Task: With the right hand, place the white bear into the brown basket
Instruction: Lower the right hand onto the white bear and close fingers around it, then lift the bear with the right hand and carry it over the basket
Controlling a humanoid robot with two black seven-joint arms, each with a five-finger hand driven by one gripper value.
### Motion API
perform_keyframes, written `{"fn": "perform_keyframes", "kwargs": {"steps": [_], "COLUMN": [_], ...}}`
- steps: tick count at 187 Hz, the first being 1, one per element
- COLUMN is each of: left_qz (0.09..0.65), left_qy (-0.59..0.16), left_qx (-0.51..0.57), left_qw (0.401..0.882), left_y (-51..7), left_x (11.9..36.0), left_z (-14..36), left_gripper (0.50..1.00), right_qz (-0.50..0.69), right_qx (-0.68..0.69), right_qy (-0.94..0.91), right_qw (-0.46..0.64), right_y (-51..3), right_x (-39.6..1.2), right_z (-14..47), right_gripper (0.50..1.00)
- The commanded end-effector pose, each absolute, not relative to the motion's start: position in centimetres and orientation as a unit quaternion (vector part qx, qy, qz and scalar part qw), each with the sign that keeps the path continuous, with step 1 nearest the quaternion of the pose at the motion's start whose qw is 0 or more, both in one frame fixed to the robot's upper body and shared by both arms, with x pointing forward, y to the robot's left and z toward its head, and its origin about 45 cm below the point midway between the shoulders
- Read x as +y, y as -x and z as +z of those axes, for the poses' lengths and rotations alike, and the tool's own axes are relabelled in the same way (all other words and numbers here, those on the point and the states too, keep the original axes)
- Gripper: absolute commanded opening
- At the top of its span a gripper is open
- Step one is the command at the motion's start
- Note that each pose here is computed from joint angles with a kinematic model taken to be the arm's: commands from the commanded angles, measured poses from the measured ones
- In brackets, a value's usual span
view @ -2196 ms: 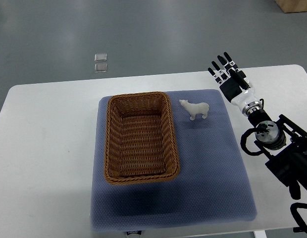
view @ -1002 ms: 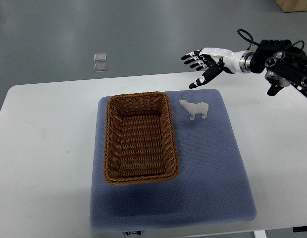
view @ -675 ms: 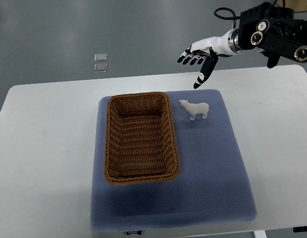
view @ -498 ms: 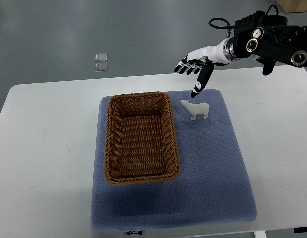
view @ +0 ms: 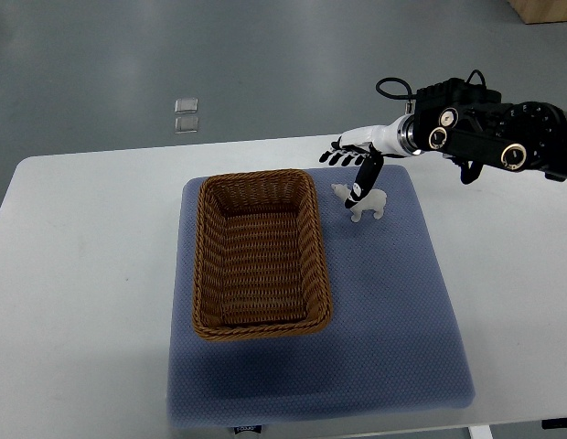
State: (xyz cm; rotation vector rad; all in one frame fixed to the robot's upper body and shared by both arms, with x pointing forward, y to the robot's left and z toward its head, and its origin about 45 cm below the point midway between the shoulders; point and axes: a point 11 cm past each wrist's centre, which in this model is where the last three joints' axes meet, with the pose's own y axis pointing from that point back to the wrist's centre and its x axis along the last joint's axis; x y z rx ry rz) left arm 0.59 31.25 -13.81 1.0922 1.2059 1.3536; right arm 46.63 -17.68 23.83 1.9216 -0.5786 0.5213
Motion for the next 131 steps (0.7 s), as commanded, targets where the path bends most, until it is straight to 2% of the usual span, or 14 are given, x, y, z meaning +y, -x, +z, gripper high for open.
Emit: {"fn": "perform_keyframes", "kwargs": {"steps": [1, 54, 70, 102, 118, 131], "left_qz": [0.556, 0.556, 0.556, 0.556, 0.556, 0.556], "left_qy": [-0.451, -0.451, -0.45, -0.451, -0.451, -0.451], "left_qx": [0.498, 0.498, 0.498, 0.498, 0.499, 0.499], "left_qw": [0.489, 0.49, 0.49, 0.489, 0.489, 0.489], "left_y": [-0.5, -0.6, -0.6, -0.6, -0.5, -0.5], "left_x": [31.2, 31.2, 31.2, 31.2, 31.2, 31.2], "left_z": [-13.8, -13.8, -13.8, -13.8, -13.8, -13.8], "left_gripper": [1.0, 1.0, 1.0, 1.0, 1.0, 1.0], "right_qz": [0.222, 0.22, 0.223, 0.238, 0.239, 0.24], "right_qx": [-0.238, -0.242, -0.24, -0.239, -0.241, -0.241], "right_qy": [-0.79, -0.782, -0.781, -0.77, -0.768, -0.768], "right_qw": [0.519, 0.53, 0.532, 0.542, 0.543, 0.543], "right_y": [-46.4, -46.2, -46.0, -46.2, -46.2, -46.2], "right_x": [-18.2, -18.9, -18.5, -18.8, -19.0, -19.1], "right_z": [22.8, 21.1, 20.2, 19.8, 19.7, 19.6], "right_gripper": [0.877, 0.852, 0.811, 0.776, 0.75, 0.668]}}
